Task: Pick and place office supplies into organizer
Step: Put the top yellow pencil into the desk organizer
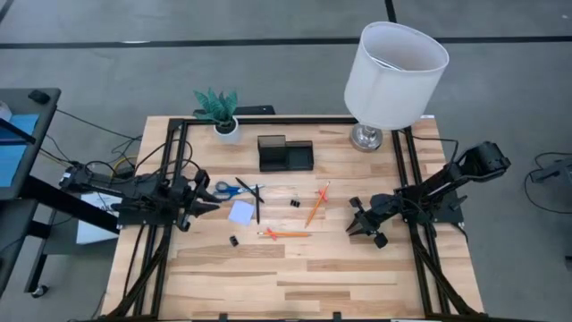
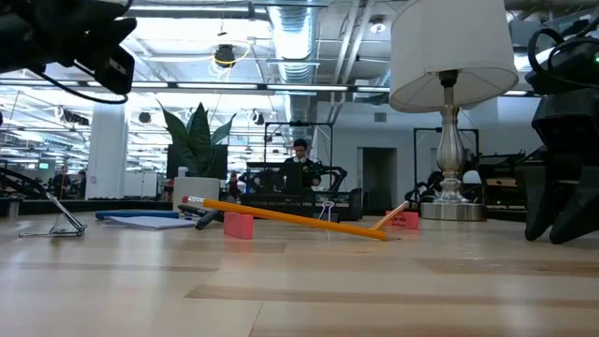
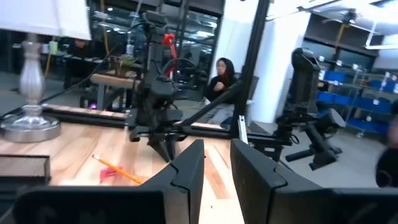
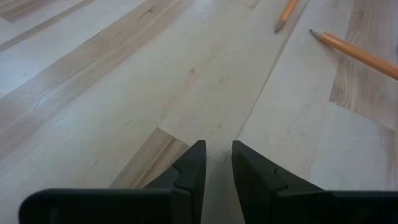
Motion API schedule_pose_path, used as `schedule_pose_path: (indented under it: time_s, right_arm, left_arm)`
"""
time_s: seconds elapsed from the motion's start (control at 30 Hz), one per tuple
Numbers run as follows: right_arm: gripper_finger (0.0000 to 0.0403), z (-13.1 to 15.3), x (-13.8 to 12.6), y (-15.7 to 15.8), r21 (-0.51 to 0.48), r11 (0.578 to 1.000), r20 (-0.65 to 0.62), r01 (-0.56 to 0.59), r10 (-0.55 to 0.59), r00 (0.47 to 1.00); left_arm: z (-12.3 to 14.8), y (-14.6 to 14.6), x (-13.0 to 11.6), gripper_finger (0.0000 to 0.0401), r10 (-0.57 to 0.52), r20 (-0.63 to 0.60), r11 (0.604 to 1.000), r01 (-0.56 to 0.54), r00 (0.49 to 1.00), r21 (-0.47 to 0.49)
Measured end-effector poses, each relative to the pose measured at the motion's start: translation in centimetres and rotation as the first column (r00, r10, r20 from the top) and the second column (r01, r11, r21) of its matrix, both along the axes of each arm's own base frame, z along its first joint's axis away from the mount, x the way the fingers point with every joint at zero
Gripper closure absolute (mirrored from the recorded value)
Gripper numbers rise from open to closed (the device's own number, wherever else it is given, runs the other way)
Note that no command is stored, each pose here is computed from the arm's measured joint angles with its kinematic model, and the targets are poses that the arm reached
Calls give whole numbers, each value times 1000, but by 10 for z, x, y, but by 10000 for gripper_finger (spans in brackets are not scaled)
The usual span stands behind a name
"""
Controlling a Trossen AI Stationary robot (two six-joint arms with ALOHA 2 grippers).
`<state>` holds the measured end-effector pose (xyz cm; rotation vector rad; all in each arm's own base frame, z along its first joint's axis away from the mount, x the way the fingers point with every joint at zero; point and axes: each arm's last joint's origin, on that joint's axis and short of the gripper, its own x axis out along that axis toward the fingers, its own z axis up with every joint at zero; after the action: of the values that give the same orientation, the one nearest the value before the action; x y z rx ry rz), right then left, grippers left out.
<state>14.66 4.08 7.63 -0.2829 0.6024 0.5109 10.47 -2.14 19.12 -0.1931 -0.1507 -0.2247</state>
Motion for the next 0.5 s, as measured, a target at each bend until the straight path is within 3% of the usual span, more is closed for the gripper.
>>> schedule_pose_path:
  time_s: [0.3,0.5]
  right_arm:
    - [332,0,0,0,0,1000,0,0,0,1000]
    - [332,0,0,0,-19,1000,16,-14,14,1000]
  left_arm:
    - [5,0,-1,330,16,82,992,-26,997,125]
    - [9,1,-2,330,67,154,970,-100,986,221]
